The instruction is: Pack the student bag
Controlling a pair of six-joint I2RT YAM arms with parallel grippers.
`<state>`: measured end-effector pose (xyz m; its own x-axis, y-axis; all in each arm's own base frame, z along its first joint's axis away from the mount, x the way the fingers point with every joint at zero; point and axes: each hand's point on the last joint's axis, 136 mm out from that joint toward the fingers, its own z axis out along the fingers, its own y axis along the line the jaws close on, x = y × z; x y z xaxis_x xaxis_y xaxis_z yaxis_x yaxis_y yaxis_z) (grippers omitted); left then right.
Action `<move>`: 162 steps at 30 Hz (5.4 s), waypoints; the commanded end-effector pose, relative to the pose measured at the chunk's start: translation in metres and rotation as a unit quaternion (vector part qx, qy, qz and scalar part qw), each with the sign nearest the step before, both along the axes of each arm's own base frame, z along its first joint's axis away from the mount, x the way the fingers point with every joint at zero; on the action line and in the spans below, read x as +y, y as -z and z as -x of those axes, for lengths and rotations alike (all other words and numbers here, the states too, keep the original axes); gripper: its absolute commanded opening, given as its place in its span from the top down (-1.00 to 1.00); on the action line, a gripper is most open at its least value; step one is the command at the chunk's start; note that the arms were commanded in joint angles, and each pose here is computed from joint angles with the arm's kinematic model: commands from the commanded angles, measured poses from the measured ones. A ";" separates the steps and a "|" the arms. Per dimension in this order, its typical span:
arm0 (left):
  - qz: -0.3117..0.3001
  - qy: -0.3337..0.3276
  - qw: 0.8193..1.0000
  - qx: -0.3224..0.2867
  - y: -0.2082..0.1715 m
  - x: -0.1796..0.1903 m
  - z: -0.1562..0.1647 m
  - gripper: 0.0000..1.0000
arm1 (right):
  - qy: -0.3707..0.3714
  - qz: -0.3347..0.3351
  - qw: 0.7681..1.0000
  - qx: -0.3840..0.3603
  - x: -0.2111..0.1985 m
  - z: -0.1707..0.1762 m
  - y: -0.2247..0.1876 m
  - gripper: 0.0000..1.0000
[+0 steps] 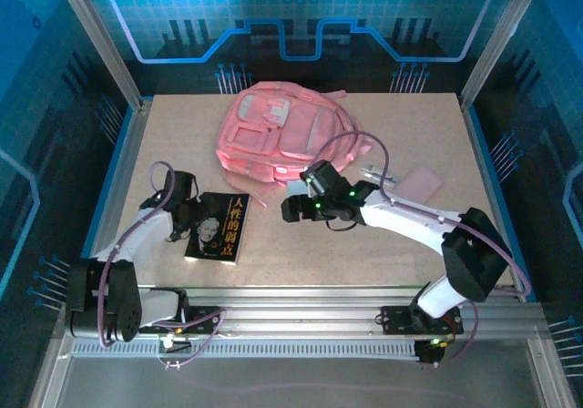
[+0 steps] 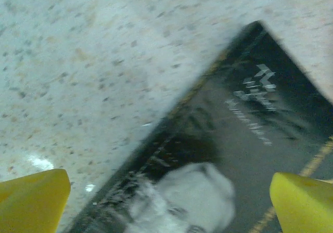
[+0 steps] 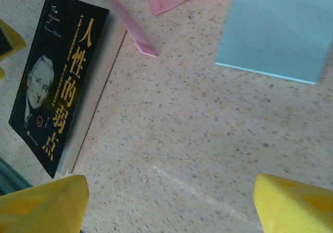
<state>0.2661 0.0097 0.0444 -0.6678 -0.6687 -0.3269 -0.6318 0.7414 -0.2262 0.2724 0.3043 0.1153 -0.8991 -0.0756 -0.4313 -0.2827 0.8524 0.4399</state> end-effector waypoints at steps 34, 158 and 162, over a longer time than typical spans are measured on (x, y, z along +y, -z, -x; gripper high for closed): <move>0.017 0.030 0.999 -0.042 -0.005 -0.014 0.000 -0.98 | -0.094 -0.007 0.995 0.038 0.105 0.002 0.069 -0.50; 0.155 -0.032 0.900 -0.406 -0.199 -0.092 -0.138 1.00 | 0.019 -0.212 0.968 0.132 0.046 -0.024 -0.054 -1.00; 0.174 -0.041 0.875 -0.449 -0.222 -0.100 -0.154 1.00 | 0.052 -0.265 0.958 0.100 0.062 -0.028 -0.079 -1.00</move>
